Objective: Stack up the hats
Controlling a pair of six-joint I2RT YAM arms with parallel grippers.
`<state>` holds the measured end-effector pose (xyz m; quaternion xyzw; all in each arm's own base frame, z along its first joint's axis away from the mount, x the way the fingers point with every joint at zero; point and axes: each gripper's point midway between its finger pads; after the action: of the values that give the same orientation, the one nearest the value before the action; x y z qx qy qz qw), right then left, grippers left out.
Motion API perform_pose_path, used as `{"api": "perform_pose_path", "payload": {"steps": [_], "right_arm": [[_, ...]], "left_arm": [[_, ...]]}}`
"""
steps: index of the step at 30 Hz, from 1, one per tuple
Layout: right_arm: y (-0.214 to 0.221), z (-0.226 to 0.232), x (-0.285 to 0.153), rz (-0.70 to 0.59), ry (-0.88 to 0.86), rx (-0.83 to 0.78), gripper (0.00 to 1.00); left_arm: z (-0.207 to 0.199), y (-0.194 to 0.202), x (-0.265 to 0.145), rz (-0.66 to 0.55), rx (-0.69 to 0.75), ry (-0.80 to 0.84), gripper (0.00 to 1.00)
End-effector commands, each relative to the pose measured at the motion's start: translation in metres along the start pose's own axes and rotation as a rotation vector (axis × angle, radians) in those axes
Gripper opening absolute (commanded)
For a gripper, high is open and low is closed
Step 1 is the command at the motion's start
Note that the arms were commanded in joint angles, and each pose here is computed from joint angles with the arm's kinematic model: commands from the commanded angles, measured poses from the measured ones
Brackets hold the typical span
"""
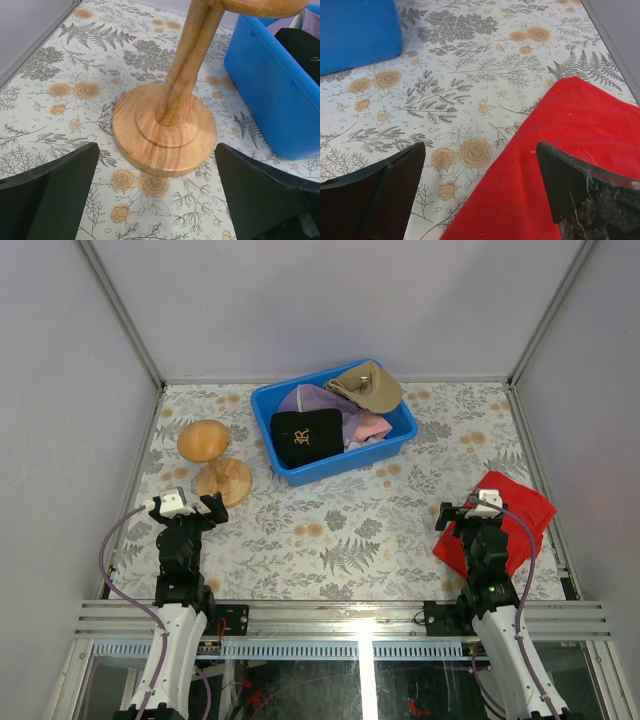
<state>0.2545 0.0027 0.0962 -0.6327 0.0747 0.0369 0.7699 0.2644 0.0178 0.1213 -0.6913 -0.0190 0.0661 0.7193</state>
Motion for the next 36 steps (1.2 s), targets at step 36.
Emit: {"api": "perform_pose_path", "payload": {"steps": [36], "right_arm": [[-0.124, 0.032, -0.012, -0.17, -0.058, 0.131, 0.99]], "left_arm": [[0.033, -0.113, -0.009, -0.062, -0.109, -0.18, 1.0]]}}
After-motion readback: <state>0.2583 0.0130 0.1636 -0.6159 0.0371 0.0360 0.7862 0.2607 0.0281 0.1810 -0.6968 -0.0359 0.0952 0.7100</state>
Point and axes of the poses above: each gripper's point midway between its finger pads, its own x axis out along the fingers, its own z axis along the line the jaws close on, y = z × x, and after that the axes turned 13 degrees about x, right-handed
